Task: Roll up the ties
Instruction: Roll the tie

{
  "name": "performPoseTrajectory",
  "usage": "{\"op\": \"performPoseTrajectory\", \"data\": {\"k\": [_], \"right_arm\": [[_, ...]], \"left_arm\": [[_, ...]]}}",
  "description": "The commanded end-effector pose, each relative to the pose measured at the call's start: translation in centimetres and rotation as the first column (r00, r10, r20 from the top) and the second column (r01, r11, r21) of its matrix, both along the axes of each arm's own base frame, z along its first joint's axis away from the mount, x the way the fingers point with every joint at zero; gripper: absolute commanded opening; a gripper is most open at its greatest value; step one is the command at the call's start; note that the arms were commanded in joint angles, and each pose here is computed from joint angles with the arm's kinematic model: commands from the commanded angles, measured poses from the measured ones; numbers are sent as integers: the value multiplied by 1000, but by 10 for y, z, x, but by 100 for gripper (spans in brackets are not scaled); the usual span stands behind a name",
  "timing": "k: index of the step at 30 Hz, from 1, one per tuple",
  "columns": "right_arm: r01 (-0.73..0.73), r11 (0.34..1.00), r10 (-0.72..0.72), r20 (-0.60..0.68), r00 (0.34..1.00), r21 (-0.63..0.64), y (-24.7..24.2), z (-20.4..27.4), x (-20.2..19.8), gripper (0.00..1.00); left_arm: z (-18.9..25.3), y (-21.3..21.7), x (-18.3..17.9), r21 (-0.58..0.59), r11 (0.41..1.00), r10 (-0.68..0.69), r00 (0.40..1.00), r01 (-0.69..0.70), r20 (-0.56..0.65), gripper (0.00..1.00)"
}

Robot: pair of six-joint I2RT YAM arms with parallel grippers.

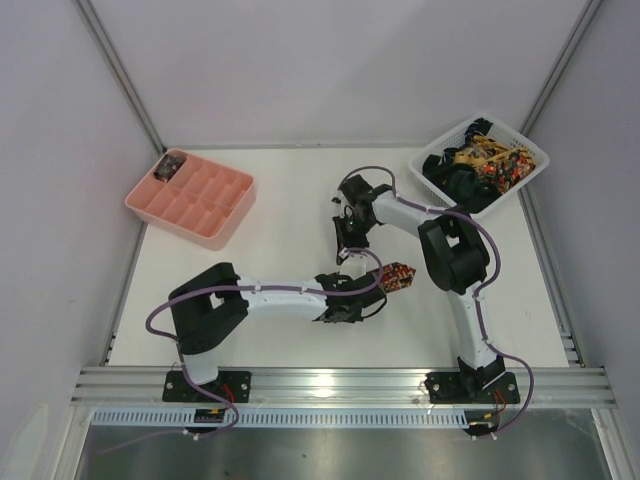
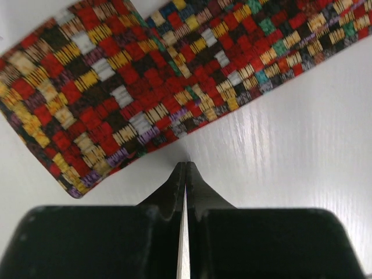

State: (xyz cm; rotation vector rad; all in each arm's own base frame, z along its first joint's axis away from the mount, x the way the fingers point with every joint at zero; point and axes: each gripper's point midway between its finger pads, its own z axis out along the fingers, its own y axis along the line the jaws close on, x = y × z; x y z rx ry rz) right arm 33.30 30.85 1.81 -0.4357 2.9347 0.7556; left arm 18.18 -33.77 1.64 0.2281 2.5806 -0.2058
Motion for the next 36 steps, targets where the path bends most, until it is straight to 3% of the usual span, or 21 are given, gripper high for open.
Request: {"op": "performPoseTrajectory", "data": {"k": [1, 8, 15, 20, 28, 36], "right_arm": [[-51, 999, 51, 17, 999, 1, 1, 5, -13, 3], [-68, 997, 67, -48, 997, -24, -7, -3, -49, 1], [-88, 996, 88, -95, 992, 5, -11, 6, -86, 1], [-65, 997, 64, -38, 997, -32, -14, 9, -68, 1], [27, 999, -28, 13, 1000, 21, -3, 27, 1, 2], [-28, 999, 27, -43, 999, -18, -3, 9, -15, 2]], "left_arm": [[0, 19, 19, 134, 990, 35, 994, -48, 100, 2], [-11, 25, 20, 194, 979, 49, 994, -68, 97, 2], [-13, 25, 20, 184, 979, 66, 993, -82, 93, 2], [-13, 25, 20, 186, 980, 62, 994, -78, 91, 2], [5, 26, 14, 130, 990, 49, 995, -59, 82, 3], [-2, 19, 13, 129, 990, 42, 997, -50, 65, 3]]}}
